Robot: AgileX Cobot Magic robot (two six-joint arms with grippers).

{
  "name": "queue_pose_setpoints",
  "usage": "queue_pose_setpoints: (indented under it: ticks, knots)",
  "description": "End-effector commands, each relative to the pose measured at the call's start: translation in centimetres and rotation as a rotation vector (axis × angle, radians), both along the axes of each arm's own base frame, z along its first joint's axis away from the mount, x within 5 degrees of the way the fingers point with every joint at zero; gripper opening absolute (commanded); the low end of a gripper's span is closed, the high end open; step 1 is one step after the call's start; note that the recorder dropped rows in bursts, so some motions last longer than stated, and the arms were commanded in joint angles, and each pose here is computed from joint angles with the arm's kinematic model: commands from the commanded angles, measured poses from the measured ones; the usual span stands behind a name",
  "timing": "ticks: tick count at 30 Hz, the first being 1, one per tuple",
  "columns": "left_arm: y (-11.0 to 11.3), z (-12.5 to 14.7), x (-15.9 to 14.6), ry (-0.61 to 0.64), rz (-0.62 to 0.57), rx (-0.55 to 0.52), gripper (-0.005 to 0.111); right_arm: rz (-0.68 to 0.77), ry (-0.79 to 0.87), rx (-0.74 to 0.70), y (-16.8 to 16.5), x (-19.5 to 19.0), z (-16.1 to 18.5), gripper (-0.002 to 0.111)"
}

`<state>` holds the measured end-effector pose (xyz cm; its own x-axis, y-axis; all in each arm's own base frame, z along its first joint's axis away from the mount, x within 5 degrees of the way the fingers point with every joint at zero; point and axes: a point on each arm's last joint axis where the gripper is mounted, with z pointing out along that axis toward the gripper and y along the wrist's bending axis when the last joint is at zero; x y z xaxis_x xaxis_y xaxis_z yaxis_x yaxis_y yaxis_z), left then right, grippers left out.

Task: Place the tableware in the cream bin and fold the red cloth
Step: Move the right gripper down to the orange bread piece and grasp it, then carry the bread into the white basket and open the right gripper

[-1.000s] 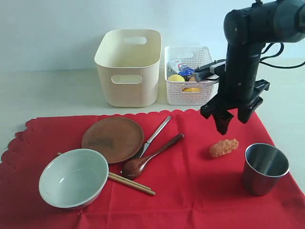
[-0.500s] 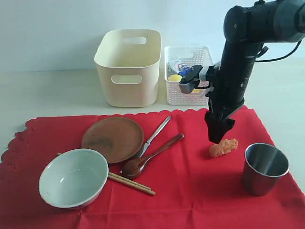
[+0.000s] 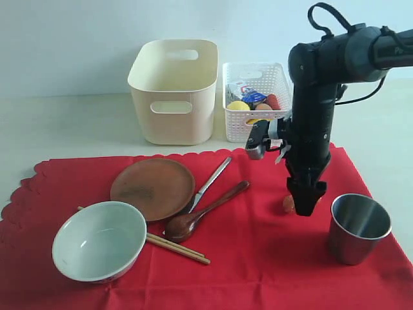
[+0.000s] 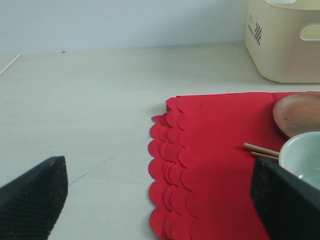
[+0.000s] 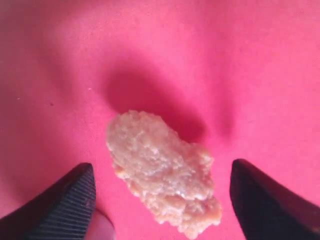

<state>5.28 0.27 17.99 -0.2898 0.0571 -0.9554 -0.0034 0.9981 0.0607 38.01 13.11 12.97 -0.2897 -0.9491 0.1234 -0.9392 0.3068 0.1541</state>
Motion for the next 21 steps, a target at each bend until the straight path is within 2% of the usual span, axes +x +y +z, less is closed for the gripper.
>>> queue_pose_setpoints:
  ticks: [1, 11, 12, 21]
  knots:
    - [0.0, 0.0, 0.0, -0.013, 0.001, 0.002, 0.094, 0.014, -0.062, -0.04, 0.7, 0.3, -0.5, 0.062]
    - [0.0, 0.0, 0.0, -0.013, 0.001, 0.002, 0.094, -0.036, -0.079, -0.045, 1.0, 0.3, -0.5, 0.003]
    - [0.0, 0.0, 0.0, -0.013, 0.001, 0.002, 0.094, -0.047, -0.08, -0.046, 1.0, 0.3, -0.5, 0.0]
    - [0.0, 0.0, 0.0, -0.013, 0.001, 0.002, 0.094, -0.12, -0.079, -0.041, 1.0, -0.1, 1.0, 0.0]
